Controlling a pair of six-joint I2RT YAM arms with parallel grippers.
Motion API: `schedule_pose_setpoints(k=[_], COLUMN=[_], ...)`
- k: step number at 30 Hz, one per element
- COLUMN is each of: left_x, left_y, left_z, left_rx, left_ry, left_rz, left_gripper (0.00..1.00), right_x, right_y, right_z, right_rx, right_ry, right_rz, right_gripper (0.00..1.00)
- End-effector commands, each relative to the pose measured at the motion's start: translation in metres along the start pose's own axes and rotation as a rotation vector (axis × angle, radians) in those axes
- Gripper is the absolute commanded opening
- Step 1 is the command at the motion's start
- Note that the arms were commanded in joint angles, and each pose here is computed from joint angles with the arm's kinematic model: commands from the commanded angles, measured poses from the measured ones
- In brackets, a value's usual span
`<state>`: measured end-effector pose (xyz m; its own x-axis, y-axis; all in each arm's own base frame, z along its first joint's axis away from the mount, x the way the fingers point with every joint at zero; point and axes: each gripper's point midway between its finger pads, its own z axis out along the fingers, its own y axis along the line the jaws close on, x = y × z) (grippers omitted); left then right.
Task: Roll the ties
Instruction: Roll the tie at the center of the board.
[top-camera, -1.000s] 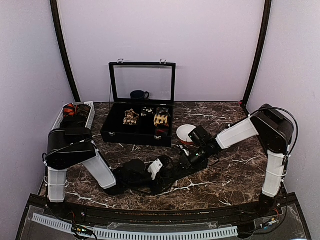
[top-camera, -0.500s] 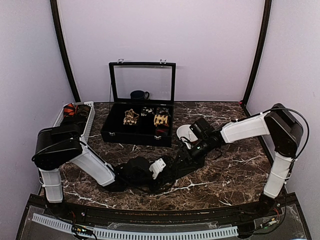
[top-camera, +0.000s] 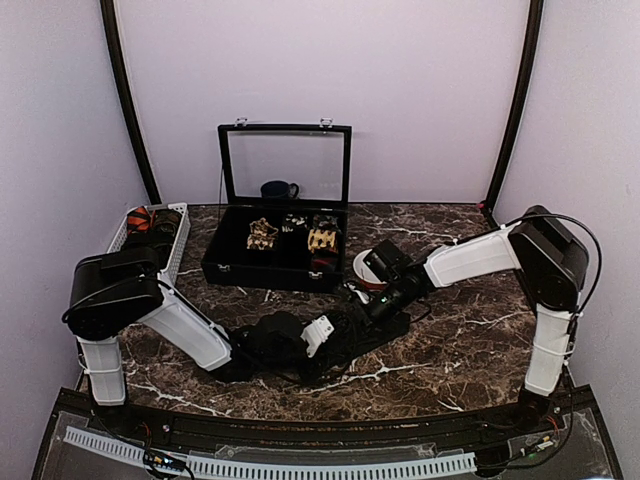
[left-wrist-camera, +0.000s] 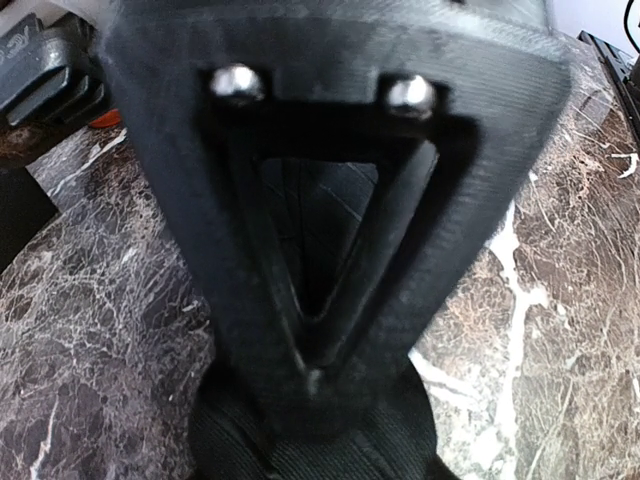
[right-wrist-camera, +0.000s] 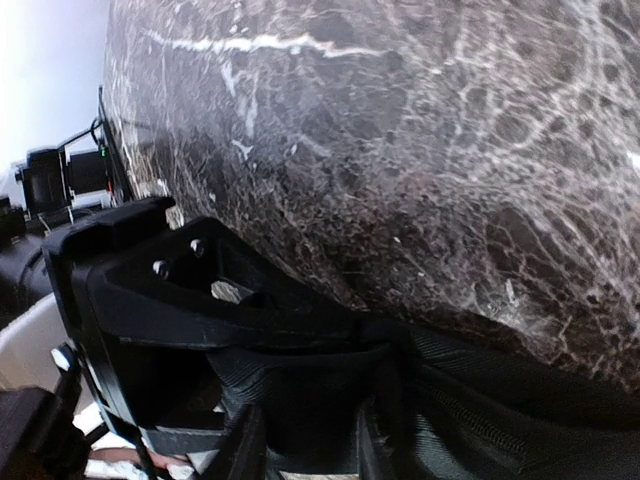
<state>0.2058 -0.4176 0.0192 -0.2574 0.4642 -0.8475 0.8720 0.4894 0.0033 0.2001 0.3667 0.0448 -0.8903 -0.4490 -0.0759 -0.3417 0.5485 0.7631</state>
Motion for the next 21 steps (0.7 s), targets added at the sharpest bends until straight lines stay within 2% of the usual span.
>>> schedule_pose_setpoints(k=[1,3,7,9,11,15,21], left_x=[0.052,0.052,0.046,0.033,0.016,-0.008,-0.009], left_y=[0.001,0.001,-0.001,0.001,-0.001,-0.001,-0.001], left_z=[-0.003,-0.003,-0.007,-0.009,-0.013,-0.020,-0.022], left_rx=[-0.008,-0.006,0.003,0.002,0.012,0.015,0.012], left_ry=[0.198,0.195,0.159,0.111,0.040,-0.071,-0.126], left_rz=[0.019,0.019,0.002,-0.001,0.016,0.043,0.047], left_gripper=[0.40,0.42,0.56,0.67,0.72,0.77,0.79], right_x=[0.005,0.005,0.006,0.008,0.009,0.009,0.015], right_y=[-0.003,-0.008,-0.019,-0.026,-0.032,-0.046,-0.073], right_z=[0.006,0.007,0.002,0.002,0.001,-0.003,-0.007], right_rx=[0.005,0.020,0.013,0.016,0.012,0.015,0.053], right_ry=[0.032,0.033,0.010,0.010,0.010,0.000,0.000], right_rz=[-0.020,-0.015,0.027,0.043,0.059,0.096,0.147], right_gripper=[0.17,0.00,0.00,0.00,0.00,0.00,0.00])
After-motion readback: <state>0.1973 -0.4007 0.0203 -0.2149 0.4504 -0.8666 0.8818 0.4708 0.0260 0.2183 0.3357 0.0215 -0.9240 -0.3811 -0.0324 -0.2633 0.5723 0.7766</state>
